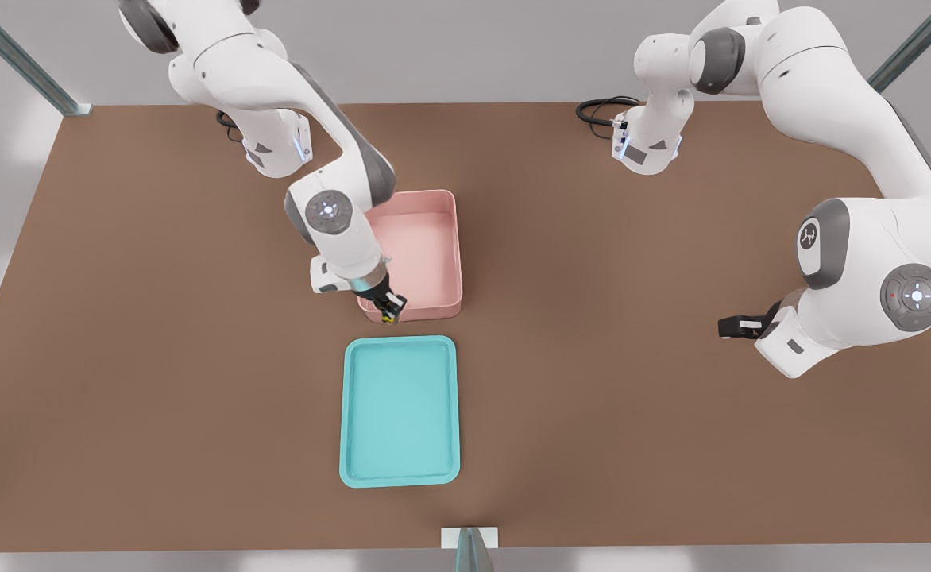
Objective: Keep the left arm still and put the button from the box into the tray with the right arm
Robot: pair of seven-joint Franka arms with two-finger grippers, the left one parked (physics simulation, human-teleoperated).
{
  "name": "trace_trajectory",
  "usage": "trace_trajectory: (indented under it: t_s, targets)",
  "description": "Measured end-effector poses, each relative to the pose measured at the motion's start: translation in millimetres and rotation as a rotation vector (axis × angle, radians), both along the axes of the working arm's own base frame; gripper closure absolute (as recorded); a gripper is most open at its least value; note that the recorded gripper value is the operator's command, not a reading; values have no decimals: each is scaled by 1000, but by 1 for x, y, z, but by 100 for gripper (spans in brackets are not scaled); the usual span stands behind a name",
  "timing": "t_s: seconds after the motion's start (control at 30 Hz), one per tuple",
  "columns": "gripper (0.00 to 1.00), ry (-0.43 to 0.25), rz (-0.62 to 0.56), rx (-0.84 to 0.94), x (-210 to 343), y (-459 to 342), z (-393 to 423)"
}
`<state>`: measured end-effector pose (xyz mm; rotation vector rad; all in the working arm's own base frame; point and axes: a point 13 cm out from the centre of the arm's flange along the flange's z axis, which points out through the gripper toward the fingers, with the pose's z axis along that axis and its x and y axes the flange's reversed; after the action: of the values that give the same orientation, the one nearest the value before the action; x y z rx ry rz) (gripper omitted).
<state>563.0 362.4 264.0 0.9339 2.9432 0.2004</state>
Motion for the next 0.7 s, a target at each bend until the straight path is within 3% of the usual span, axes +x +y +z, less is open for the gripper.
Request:
trace_trajectory:
  t_s: [0.2,0.37,0.43,0.6,0.7]
  targets:
    - [58,39,-65,12,88,-10,-34]
    - [57,49,-66,19,122,1,-68]
    - [0,61,-65,14,124,1,-80]
    - [0,58,-69,-13,130,-16,-75]
    - [0,31,-194,-35,154,-143,6]
